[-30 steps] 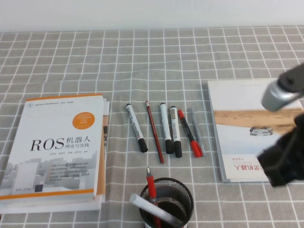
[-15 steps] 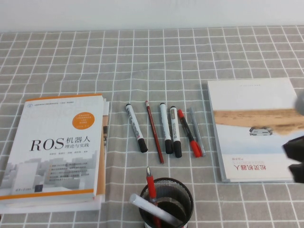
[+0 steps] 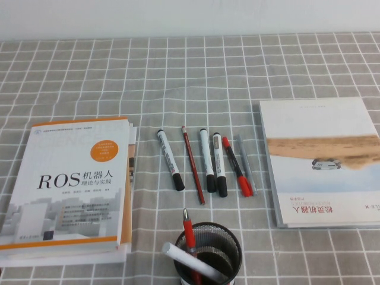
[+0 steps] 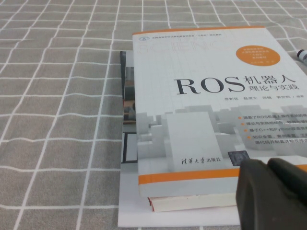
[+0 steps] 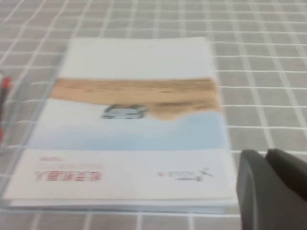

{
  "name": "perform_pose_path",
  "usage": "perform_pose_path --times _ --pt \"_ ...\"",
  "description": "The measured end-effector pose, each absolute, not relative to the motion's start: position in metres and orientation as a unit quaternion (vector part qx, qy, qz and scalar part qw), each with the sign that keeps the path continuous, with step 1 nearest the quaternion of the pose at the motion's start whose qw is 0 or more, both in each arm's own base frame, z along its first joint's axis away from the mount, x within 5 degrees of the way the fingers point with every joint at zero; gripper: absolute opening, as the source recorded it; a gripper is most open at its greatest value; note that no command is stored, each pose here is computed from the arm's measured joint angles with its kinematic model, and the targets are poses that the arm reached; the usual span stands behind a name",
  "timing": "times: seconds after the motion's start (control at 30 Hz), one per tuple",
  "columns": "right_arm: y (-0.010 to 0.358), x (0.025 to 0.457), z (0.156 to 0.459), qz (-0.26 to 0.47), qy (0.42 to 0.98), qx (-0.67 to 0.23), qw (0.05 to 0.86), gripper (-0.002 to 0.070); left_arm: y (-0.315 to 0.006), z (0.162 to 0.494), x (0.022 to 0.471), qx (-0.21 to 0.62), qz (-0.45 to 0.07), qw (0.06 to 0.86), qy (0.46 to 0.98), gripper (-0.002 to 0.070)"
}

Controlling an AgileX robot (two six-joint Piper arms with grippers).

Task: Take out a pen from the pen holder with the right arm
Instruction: 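Take a marker out of the pen holder and lay it on the table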

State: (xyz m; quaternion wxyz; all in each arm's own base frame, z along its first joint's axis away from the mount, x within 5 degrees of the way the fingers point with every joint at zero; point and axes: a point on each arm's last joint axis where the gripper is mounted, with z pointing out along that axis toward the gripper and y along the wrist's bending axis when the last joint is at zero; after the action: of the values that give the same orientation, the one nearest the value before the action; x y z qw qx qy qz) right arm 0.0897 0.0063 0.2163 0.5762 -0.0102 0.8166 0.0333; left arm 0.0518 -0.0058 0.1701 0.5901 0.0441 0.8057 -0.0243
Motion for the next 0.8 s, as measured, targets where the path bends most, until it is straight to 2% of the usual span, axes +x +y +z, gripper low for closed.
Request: perform_pose_path --times 0.23,0.43,0.8 --pt "0.0 0.068 0.189 0.014 0.782 0.017 0.622 -0.0012 -0.006 0.17 0.052 0.044 -0.024 0.59 0.806 -0.0003" --pt "0.0 0.059 0.188 0.015 0.751 0.017 0.66 -0.0012 -0.006 0.17 0.052 0.044 -0.024 0.59 0.806 -0.0003" --pt "0.002 0.053 0.171 0.032 0.806 0.025 0.591 -0.0012 -0.006 0.17 0.052 0.044 -0.024 0.59 0.806 -0.0003"
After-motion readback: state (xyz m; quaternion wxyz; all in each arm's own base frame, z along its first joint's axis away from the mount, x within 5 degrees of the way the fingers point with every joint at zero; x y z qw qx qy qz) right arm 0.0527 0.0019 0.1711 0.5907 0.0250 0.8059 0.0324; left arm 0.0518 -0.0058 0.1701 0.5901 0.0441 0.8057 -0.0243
